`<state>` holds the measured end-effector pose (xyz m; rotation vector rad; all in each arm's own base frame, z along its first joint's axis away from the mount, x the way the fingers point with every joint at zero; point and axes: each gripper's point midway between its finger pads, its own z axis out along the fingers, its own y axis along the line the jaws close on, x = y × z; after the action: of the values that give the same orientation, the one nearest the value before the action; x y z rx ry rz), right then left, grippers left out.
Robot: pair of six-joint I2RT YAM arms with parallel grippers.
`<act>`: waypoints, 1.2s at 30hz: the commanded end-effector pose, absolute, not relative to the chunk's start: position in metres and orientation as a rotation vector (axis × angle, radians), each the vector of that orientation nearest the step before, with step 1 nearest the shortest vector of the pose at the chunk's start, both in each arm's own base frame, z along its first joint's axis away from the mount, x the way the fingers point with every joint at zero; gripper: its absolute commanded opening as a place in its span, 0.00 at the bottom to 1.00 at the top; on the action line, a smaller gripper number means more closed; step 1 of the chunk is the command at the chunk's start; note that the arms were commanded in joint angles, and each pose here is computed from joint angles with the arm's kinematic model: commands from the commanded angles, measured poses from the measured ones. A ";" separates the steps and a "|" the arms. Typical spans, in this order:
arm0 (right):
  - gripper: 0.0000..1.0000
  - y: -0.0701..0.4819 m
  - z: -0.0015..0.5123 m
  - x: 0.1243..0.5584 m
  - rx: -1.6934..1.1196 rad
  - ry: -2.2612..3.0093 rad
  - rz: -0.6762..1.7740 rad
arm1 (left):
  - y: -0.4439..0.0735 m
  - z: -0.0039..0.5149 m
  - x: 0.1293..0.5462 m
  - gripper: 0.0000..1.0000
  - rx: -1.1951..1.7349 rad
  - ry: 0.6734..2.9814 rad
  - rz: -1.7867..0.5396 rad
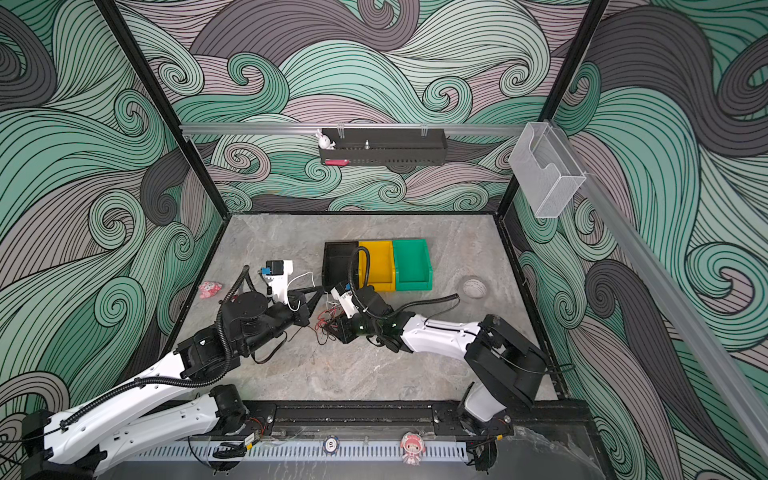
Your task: Untangle the cables
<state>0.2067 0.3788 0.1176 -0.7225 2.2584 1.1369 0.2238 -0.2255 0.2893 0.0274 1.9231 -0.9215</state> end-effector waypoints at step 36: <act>0.00 0.265 0.054 0.205 -0.367 2.516 0.951 | -0.162 0.351 0.225 0.00 -0.058 1.776 -0.744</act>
<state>0.2075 0.2744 0.0588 -0.3988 2.4867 0.9903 0.2250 -0.1750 0.3313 -0.0375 1.8226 -0.7753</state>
